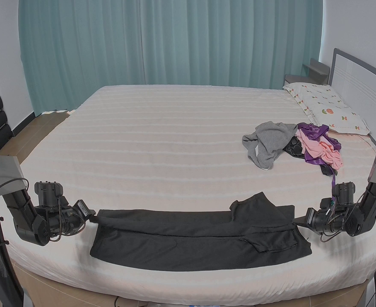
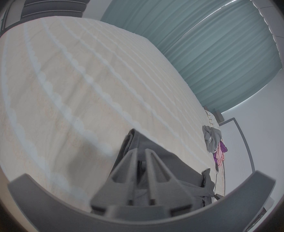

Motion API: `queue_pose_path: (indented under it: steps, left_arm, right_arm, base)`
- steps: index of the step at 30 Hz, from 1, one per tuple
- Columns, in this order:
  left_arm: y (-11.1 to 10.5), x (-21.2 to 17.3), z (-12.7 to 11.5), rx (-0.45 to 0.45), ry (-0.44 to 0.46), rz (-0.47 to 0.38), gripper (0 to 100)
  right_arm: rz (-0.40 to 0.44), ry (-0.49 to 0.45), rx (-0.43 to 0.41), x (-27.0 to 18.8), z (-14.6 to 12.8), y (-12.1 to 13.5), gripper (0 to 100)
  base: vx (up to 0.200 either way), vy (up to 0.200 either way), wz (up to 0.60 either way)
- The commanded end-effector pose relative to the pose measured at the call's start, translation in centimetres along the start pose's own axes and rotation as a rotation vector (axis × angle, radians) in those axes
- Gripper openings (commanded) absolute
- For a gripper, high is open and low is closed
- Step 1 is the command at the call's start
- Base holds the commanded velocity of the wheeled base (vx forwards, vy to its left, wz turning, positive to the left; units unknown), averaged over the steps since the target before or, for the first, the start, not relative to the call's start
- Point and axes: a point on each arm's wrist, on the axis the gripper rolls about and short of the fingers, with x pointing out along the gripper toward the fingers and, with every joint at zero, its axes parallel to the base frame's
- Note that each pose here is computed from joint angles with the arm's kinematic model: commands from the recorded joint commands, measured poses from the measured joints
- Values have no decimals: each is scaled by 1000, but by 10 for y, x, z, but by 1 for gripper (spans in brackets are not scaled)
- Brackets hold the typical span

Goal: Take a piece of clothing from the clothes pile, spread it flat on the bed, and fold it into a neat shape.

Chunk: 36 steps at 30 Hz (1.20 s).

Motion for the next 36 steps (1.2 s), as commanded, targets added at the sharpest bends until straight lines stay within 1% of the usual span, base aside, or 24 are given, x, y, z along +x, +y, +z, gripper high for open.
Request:
queue_pose_path:
  steps: [1,4,7,11,12,15,19,22,25,28,30,34,35,36]
  left_arm:
    - [9,1,-12,-13,41,29,100]
    - [9,-1,-13,-16,46,31,100]
    - [8,-2,-11,-23,37,27,100]
    - [6,1,-4,-21,14,13,100]
    - [3,7,3,-25,-3,3,100]
    - [-1,12,10,-34,-25,-7,100]
    - [-3,33,18,-49,-11,30,100]
    - [-3,44,20,-48,-16,56,100]
    - [-7,51,19,-37,-20,53,100]
    - [-15,55,11,-17,0,45,100]
    - [-18,58,4,3,9,55,100]
    - [-19,59,2,29,13,61,100]
    - [-18,59,2,35,17,67,0]
    - [-18,58,1,43,15,73,0]
  right_arm:
    - [-7,24,21,3,-6,-4,100]
    - [8,8,26,1,-1,-1,100]
    - [32,-32,68,-3,9,6,100]
    - [48,-66,97,0,20,11,100]
    - [52,-77,110,5,25,12,100]
    - [49,-69,114,11,25,11,100]
    - [1,-45,135,30,17,-2,100]
    - [-1,-52,136,32,18,-3,100]
    - [-2,-54,136,33,19,-3,100]
    - [4,-63,143,35,22,-2,100]
    - [12,-71,180,36,24,-1,100]
    - [14,-74,192,36,26,0,100]
    - [14,-74,192,36,26,0,100]
    - [14,-72,190,36,25,0,100]
  base:
    - [0,0,0]
    - [0,0,0]
    - [0,0,0]
    - [0,0,0]
    - [0,0,0]
    - [0,0,0]
    - [0,0,0]
    - [0,0,0]
    - [0,0,0]
    - [0,0,0]
    - [0,0,0]
    - [0,0,0]
    - [0,0,0]
    - [0,0,0]
